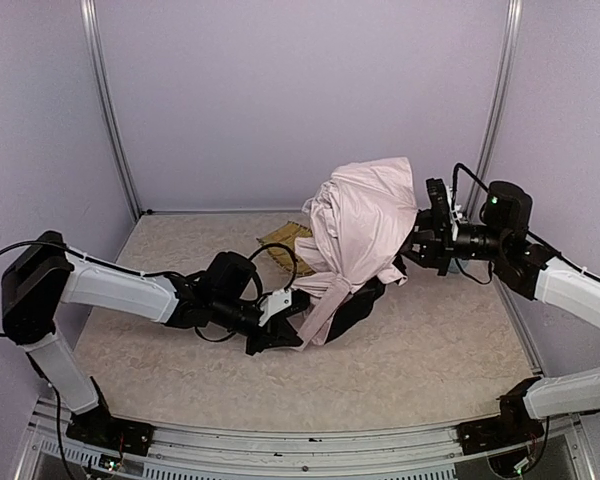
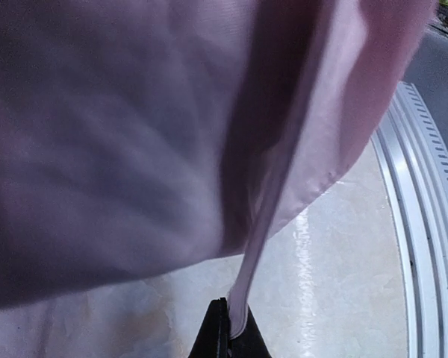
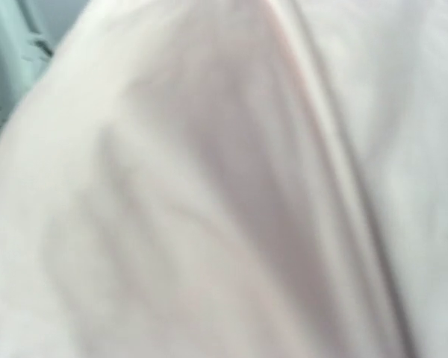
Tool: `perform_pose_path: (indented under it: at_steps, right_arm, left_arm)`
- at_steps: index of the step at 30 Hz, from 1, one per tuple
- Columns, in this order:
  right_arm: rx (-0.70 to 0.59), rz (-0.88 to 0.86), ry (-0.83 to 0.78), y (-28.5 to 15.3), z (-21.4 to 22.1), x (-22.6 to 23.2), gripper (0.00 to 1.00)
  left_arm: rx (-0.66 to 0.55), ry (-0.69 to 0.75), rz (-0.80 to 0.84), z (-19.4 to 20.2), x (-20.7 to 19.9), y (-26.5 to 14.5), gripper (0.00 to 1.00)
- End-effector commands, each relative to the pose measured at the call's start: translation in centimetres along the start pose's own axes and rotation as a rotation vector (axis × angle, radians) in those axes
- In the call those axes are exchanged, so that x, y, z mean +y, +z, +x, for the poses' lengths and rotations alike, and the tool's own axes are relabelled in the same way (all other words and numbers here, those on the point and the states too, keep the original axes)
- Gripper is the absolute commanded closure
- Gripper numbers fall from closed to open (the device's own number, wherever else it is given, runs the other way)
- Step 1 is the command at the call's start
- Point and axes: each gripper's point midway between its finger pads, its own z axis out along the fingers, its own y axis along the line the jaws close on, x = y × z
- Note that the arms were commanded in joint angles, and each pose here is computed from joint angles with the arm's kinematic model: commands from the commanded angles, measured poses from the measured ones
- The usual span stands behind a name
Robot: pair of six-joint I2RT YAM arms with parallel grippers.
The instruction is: Put away the umbrella
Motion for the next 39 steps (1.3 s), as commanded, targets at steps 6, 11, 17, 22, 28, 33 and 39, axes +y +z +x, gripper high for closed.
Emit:
perform_pose_path:
  at_steps: [6,11,17,22,28,33,39]
  right_arm:
    - [-0.082,-0.343,-0.094,1.9,-2.9,8.5,1.00]
    - [0.052,-0.445,0.012,4.1,2.7,12.7,1.00]
    - [0.267,-0.449,0.091,5.3,10.4,16.2,1.00]
    - [0.444,-0.433,0.182,5.6,16.5,18.1,1.00]
    - [0.597,-0.432,0.290,6.1,21.1,19.8,1.00]
    - [0.675,-0.462,0.427,6.6,23.4,20.7,1.00]
    - [0.759,-0.485,0.603,6.6,25.4,21.9,1.00]
  left_arm:
    - [-0.051,0.051,-0.130,-1.2,9.6,2.5,1.00]
    - [-0.119,0.086,-0.207,-3.4,14.1,1.5,1.00]
    - [-0.168,0.133,-0.246,-5.2,16.5,0.2,1.00]
    - [-0.157,0.169,-0.289,-5.6,17.3,-0.4,1.00]
    - [-0.154,0.198,-0.354,-6.2,18.0,-2.1,1.00]
    - [-0.125,0.205,-0.455,-5.8,19.0,-3.7,1.00]
    - [-0.125,0.191,-0.540,-4.7,19.3,-6.2,1.00]
